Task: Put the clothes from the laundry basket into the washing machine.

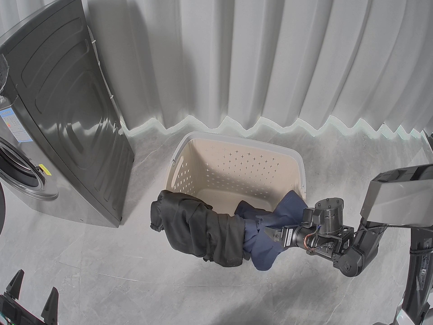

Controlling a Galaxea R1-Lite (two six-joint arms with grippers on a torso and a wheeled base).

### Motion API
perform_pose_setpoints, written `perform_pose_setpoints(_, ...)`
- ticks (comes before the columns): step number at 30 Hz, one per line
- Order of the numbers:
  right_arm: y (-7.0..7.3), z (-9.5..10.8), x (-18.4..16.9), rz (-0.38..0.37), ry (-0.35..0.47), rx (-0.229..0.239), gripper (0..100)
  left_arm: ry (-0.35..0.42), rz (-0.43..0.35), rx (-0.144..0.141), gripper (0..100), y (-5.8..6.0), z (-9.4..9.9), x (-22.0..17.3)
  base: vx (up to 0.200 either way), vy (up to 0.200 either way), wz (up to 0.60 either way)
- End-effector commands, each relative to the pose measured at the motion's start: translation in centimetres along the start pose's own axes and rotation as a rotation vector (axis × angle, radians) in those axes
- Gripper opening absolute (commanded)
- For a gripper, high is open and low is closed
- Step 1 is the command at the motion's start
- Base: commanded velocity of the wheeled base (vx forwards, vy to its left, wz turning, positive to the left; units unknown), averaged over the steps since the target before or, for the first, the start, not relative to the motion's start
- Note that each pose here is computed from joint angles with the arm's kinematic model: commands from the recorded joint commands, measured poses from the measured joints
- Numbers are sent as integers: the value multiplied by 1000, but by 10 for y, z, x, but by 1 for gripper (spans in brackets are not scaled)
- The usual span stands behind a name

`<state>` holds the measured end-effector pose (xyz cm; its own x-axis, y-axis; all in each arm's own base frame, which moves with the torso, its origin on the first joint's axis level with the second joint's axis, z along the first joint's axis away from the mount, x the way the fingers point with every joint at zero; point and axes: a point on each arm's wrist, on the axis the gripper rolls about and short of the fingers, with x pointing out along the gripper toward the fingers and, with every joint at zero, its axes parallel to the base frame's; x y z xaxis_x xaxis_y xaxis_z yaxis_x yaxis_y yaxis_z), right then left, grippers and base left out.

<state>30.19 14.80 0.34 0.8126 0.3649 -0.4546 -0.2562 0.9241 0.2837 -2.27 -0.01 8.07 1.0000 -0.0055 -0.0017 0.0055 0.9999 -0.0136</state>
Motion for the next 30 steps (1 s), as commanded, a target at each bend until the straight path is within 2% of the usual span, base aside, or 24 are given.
perform_pose_setpoints(1, 1, 2, 4, 2, -12, 4, 100, -2, -1, 0, 100, 0, -5, 0, 0, 0, 0)
perform_pose_setpoints(2, 1, 2, 4, 2, -12, 4, 0, -3, 1, -2, 100, 0, -5, 0, 0, 0, 0)
perform_pose_setpoints(13, 3, -1, 0, 8, 0, 22, 0, -3, 1, -2, 100, 0, -5, 0, 0, 0, 0)
perform_pose_setpoints(16, 12, 5, -11, 32, -19, 15, 0, -3, 1, -2, 100, 0, -5, 0, 0, 0, 0)
perform_pose_setpoints(20, 14, 13, -23, 43, -40, 14, 0, -3, 1, -2, 100, 0, -5, 0, 0, 0, 0)
perform_pose_setpoints(26, 21, 22, -58, 71, -70, 10, 0, -3, 1, -2, 100, 0, -5, 0, 0, 0, 0)
perform_pose_setpoints(30, 30, 33, -83, 113, -122, 5, 0, -3, 1, 0, 100, 0, -5, 0, 0, 0, 0)
